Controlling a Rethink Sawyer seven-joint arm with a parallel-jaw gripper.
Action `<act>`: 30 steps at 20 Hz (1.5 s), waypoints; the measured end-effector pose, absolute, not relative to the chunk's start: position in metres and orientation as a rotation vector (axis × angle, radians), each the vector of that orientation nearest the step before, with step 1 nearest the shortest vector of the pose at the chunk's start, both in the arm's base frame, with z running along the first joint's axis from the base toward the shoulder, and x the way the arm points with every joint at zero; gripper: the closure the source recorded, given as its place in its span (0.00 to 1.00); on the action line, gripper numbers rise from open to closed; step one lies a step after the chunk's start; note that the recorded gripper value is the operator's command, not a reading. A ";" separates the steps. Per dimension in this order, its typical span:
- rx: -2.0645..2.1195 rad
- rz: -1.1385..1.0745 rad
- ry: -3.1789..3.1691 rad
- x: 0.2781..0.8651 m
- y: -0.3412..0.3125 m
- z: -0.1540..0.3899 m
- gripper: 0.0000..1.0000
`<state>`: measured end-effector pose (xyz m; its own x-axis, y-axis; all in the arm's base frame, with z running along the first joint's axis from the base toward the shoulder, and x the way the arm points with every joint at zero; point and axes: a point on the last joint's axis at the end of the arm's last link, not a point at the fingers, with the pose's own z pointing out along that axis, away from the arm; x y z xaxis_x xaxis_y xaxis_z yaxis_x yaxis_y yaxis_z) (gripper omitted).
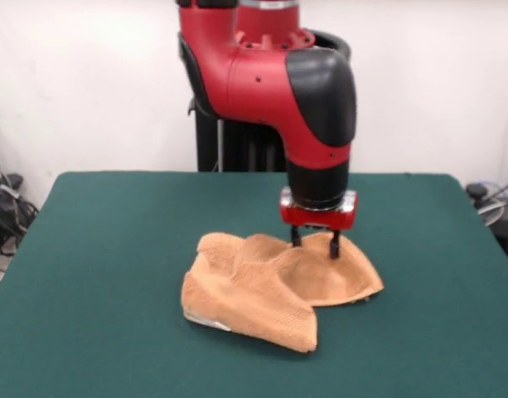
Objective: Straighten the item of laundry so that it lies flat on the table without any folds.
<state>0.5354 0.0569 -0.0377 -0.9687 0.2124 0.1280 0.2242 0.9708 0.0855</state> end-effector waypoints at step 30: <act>-0.157 -0.002 -3.173 0.480 0.118 -0.046 1.00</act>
<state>0.4798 0.1180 -0.0460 -0.9945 0.0985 -0.0348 0.0984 0.9951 0.0029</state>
